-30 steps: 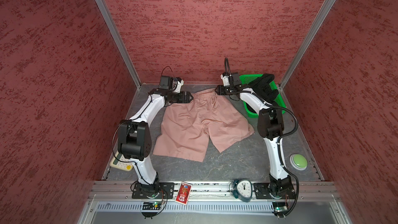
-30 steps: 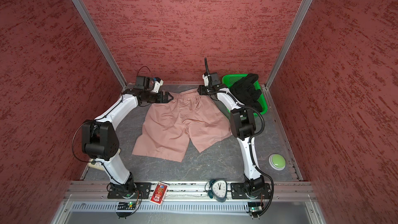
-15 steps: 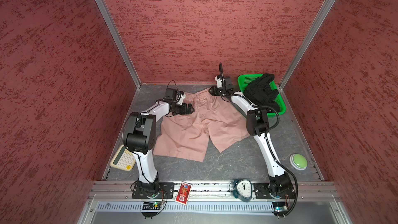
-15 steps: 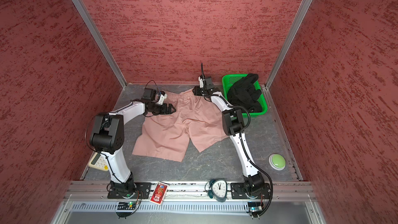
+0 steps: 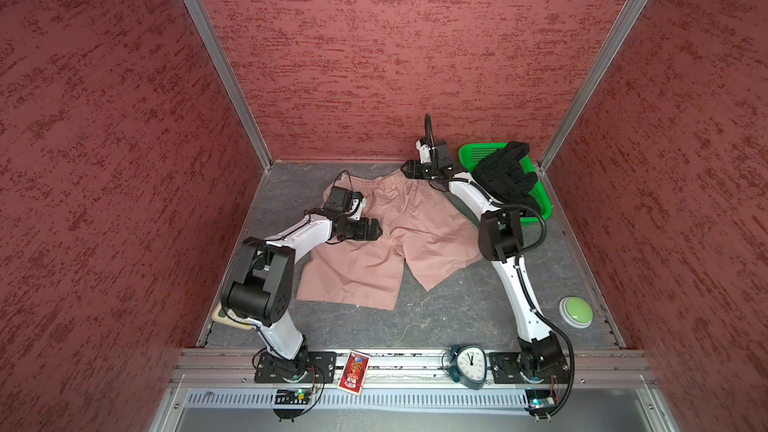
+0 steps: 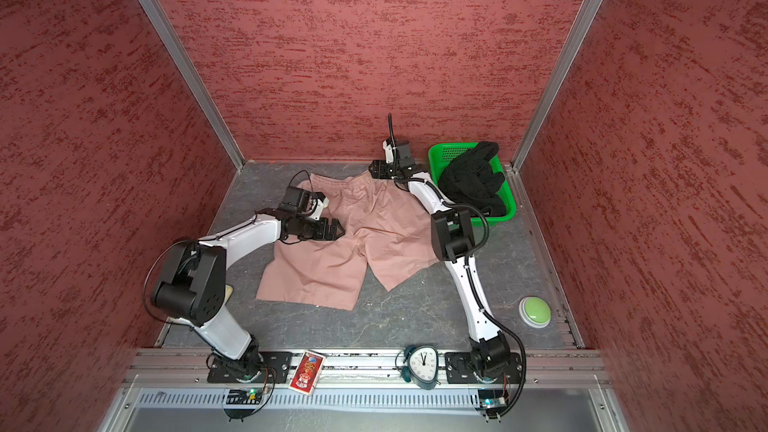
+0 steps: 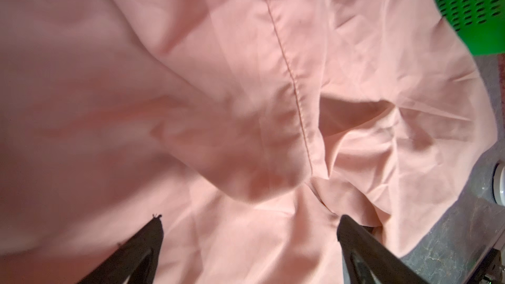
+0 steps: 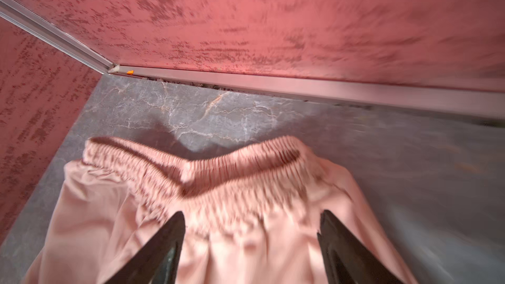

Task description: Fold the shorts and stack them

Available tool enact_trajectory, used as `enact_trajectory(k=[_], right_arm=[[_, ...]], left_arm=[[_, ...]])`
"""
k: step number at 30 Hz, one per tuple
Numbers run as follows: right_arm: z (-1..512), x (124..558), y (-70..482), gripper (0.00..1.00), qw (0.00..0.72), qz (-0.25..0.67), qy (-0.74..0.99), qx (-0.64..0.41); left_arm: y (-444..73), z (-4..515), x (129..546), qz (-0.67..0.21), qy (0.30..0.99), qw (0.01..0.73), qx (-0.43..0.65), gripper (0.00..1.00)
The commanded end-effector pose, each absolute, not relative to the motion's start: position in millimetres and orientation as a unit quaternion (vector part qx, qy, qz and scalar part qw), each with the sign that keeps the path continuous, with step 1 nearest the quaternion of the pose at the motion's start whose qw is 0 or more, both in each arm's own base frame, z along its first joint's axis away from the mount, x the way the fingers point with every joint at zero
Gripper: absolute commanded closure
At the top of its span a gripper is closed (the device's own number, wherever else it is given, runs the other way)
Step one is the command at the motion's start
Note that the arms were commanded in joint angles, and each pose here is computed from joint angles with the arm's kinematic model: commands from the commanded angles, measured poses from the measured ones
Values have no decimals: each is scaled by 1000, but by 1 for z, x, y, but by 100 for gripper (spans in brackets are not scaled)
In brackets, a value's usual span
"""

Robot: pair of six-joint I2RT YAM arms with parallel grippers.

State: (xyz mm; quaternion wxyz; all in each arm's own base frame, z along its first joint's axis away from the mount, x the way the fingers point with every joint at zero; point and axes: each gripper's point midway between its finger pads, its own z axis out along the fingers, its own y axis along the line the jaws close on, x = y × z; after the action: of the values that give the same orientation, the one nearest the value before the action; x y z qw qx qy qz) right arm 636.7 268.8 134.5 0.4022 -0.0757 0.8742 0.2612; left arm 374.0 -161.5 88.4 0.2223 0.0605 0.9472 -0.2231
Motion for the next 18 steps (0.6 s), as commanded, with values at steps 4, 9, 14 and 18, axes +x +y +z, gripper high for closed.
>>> enact_trajectory(k=[4,9,14,18], right_arm=[[200,614,176,20,447,107,887,-41],[165,610,165,20,413,91,906,-34],[149,617,150,20,407,66,911,-19],[136,622,136,20,395,59,917,-4]], left_arm=[[-124,102,365,-176,955,239,12,1],[-126,113,363,-185,950,251,13,1],[-129,119,353,-189,949,253,15,1],[-135,113,337,-201,949,243,9,1]])
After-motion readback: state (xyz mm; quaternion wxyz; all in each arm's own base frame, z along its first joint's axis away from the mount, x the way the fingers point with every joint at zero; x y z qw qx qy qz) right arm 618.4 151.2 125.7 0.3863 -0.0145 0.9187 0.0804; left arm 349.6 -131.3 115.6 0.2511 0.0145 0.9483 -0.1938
